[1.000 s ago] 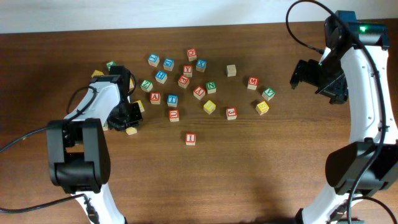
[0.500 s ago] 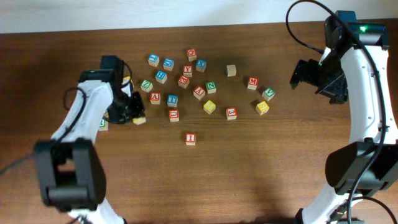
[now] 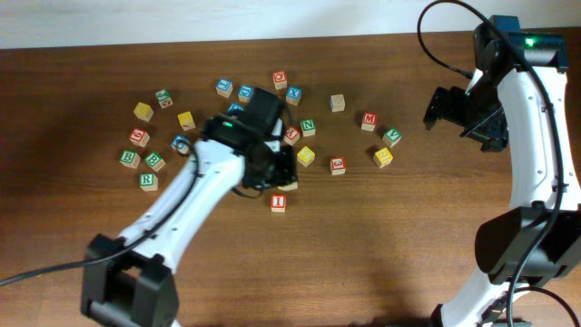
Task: Spell out ICRA
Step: 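Carry the C block right and place it beside the I block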
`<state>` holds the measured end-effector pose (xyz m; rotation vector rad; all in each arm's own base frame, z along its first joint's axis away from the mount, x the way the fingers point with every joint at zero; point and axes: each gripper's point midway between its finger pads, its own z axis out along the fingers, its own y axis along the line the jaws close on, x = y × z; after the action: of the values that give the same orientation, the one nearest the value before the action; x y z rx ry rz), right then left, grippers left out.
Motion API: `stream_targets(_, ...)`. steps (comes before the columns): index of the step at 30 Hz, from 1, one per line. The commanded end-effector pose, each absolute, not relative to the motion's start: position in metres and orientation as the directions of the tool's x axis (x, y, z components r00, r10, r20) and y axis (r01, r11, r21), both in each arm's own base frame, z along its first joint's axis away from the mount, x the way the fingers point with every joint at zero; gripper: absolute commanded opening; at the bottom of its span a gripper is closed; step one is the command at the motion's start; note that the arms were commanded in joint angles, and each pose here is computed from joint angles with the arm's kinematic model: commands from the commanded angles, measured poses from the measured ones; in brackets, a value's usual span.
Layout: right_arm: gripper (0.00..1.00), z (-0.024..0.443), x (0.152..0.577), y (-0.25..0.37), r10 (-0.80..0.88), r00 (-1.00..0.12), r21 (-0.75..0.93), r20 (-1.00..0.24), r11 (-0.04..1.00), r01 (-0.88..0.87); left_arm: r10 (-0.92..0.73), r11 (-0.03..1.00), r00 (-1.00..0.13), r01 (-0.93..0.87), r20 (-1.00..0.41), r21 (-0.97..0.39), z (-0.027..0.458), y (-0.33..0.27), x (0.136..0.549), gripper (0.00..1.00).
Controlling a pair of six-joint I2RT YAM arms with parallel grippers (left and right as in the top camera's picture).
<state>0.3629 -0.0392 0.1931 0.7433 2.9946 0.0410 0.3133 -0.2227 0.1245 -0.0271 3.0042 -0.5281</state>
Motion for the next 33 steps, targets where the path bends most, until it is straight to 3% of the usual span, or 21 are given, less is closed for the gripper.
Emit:
stream_targets(1, 0.98, 0.193, 0.365, -0.040, 0.479, -0.876, 0.039, -0.050, 0.878, 0.478, -0.085, 0.981, -0.991, -0.065, -0.105, -0.183, 0.097, -0.233, 0.309, 0.21)
stream_targets(7, 0.98, 0.193, 0.365, -0.040, 0.479, -0.876, 0.039, -0.051, 0.878, 0.478, -0.005, 0.992, -0.999, 0.002, -0.054, -0.125, 0.039, -0.281, 0.287, 0.20)
stream_targets(12, 0.98, 0.193, 0.365, -0.040, 0.479, -0.876, 0.039, -0.050, 0.878, 0.478, 0.004, 1.000, -0.996, 0.004, -0.092, 0.002, 0.008, -0.269, 0.296, 0.20)
stream_targets(21, 0.98, 0.193, 0.365, -0.040, 0.479, -0.876, 0.039, -0.050, 0.878, 0.478, -0.001, 0.993, -0.983, -0.022, -0.182, 0.115, 0.008, -0.246, 0.314, 0.20)
stream_targets(33, 0.98, 0.193, 0.365, -0.040, 0.479, -0.876, 0.039, -0.050, 0.878, 0.478, -0.011, 0.988, -0.990, -0.032, -0.138, 0.152, 0.008, -0.234, 0.305, 0.21)
